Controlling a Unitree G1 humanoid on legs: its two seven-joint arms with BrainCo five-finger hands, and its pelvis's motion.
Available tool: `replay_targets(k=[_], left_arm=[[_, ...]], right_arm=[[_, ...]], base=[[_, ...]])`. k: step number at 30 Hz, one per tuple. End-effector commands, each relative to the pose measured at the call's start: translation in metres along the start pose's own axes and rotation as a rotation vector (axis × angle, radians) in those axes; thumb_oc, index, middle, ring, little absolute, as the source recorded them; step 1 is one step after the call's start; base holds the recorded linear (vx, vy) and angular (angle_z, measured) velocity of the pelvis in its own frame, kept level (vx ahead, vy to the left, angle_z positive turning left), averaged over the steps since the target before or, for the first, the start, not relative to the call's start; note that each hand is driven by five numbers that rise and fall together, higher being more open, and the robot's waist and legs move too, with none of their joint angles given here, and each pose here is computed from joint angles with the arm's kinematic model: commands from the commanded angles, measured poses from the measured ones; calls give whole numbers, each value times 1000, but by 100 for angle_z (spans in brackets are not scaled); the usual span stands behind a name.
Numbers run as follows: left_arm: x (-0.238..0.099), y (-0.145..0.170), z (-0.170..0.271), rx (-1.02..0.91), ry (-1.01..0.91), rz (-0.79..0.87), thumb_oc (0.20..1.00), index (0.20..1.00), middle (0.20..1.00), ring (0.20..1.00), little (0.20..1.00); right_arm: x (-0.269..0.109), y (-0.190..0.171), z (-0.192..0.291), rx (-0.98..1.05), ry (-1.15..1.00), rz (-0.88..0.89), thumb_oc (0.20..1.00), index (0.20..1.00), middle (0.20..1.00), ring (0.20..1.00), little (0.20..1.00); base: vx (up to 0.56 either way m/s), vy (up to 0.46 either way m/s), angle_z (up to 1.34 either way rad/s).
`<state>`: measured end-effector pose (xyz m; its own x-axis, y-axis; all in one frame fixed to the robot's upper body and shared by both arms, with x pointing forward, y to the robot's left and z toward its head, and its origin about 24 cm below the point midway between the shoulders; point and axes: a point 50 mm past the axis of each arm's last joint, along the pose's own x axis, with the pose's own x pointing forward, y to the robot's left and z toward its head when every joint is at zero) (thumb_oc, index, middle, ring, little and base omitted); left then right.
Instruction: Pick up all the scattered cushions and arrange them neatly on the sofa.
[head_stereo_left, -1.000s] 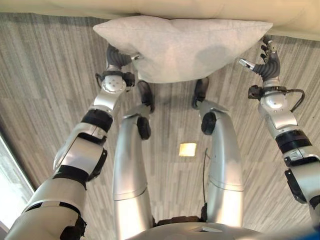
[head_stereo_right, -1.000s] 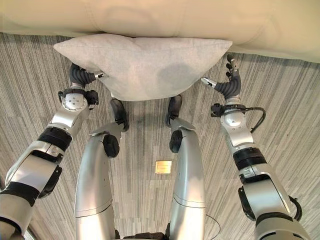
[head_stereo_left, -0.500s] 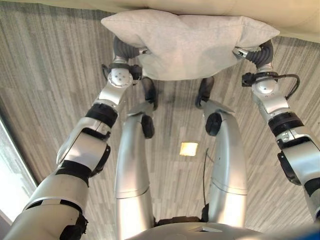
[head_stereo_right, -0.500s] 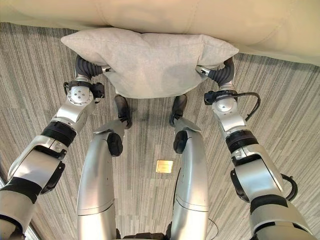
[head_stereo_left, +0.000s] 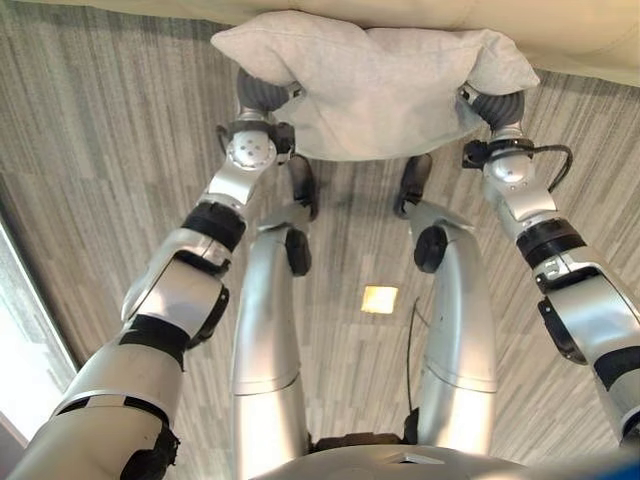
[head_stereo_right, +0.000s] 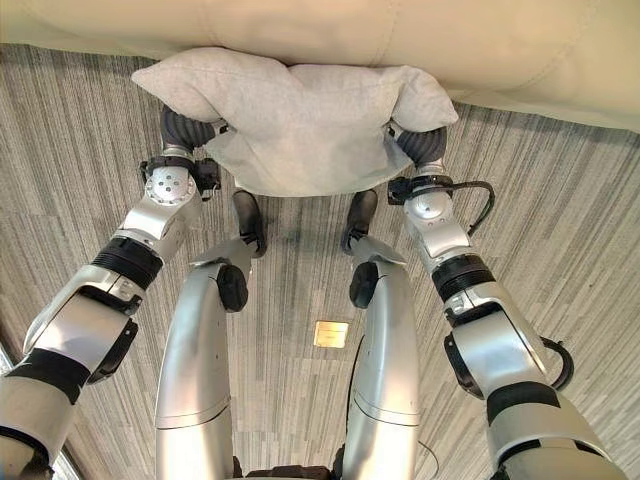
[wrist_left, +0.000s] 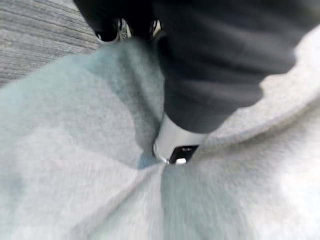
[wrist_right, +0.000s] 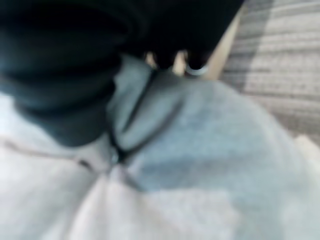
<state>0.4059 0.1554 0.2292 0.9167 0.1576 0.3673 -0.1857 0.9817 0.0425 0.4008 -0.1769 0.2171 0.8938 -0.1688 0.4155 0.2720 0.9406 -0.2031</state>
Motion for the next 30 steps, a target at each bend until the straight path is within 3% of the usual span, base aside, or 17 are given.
replay_targets(k=[1,5,12,17,23,28,30], left_arm=[[-13,-27,25,-225,-169,-71,200,200,200,200,200],[-16,-16,22,-255,-176,-49,200,200,200,200,200],[-37,-24,5,-265,-158,-116,200,200,200,200,200],[-73,-31,-18,-294,-133,-205,200,200,200,200,200],[-122,-26,-59,-288,-8,-280,200,200,200,200,200],[-170,10,-111,-221,213,-223,200,200,200,200,200],[-175,13,-115,-213,234,-218,200,200,200,200,200]], right_arm=[[-21,61,30,88,-172,223,200,200,200,200,200],[-20,50,34,112,-203,196,200,200,200,200,200],[-35,38,21,194,-189,178,200,200,200,200,200],[-65,25,4,218,-194,167,200,200,200,200,200],[-112,12,-46,129,-34,185,200,200,200,200,200],[-162,-17,-97,44,195,154,200,200,200,200,200],[-166,-21,-100,33,213,145,200,200,200,200,200]], base=[[14,-13,-4],[-6,-6,2],[-64,-29,6],[-74,-49,12],[54,-12,6],[248,-56,-4],[121,-56,-12]])
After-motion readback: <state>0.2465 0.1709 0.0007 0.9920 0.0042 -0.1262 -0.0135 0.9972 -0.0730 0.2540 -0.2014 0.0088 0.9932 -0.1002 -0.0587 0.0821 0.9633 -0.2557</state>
